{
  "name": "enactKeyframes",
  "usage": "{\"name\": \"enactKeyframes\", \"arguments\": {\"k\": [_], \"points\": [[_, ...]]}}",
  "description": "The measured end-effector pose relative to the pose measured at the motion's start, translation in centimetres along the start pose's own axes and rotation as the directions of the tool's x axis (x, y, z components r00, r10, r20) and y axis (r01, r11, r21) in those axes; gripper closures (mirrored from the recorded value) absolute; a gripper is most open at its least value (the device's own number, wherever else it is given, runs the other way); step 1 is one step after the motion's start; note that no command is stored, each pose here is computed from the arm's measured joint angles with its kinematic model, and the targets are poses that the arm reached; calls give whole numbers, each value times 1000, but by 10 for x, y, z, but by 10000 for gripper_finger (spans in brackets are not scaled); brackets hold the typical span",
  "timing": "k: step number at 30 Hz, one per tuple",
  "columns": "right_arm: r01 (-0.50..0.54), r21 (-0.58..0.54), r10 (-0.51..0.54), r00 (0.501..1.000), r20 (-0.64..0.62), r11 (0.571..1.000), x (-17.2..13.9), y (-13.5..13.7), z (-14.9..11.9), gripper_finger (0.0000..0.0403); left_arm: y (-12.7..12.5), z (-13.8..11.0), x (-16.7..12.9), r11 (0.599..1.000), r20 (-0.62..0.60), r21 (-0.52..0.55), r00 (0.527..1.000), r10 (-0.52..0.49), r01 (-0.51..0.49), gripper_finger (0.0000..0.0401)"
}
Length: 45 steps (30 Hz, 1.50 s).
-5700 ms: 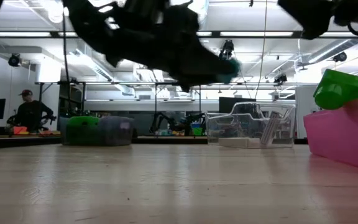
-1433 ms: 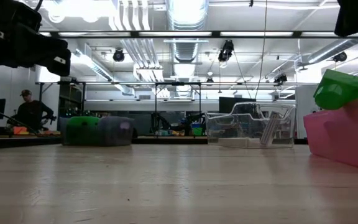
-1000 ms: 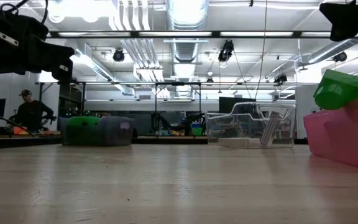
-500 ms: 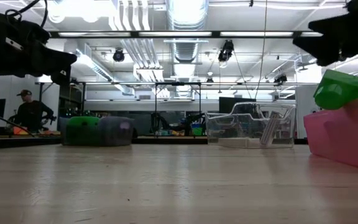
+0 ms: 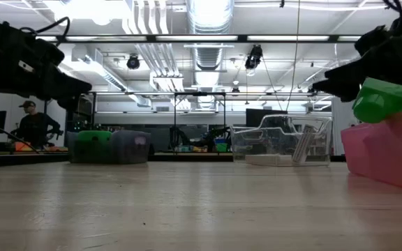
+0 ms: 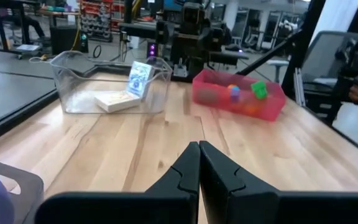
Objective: Pick & Place Toys
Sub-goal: Return to Home Position
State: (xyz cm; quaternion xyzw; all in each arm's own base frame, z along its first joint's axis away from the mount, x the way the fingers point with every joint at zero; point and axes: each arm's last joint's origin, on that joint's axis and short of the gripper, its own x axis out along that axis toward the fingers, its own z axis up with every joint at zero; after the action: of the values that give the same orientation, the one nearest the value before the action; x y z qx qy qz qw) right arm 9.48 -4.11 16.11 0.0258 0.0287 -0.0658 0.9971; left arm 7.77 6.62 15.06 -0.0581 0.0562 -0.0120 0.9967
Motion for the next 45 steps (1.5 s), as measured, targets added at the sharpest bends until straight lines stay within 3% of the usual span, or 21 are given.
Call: {"name": "enactKeyframes", "arguments": {"k": [13,27,34,45], "points": [[-77,-93,72,996,-50,993,10,9,-4,67,1,6,0,993,41,114,999,10,-15,392],[-49,-134,72,982,172,990,-4,14,15,67,2,5,0,998,37,27,998,51,-52,392],[-65,-75,72,993,97,995,-3,16,7,67,2,5,0,999,35,8,998,53,-54,392],[-42,-93,51,995,91,995,0,31,6,67,2,5,0,998,32,24,998,57,-58,392]]}}
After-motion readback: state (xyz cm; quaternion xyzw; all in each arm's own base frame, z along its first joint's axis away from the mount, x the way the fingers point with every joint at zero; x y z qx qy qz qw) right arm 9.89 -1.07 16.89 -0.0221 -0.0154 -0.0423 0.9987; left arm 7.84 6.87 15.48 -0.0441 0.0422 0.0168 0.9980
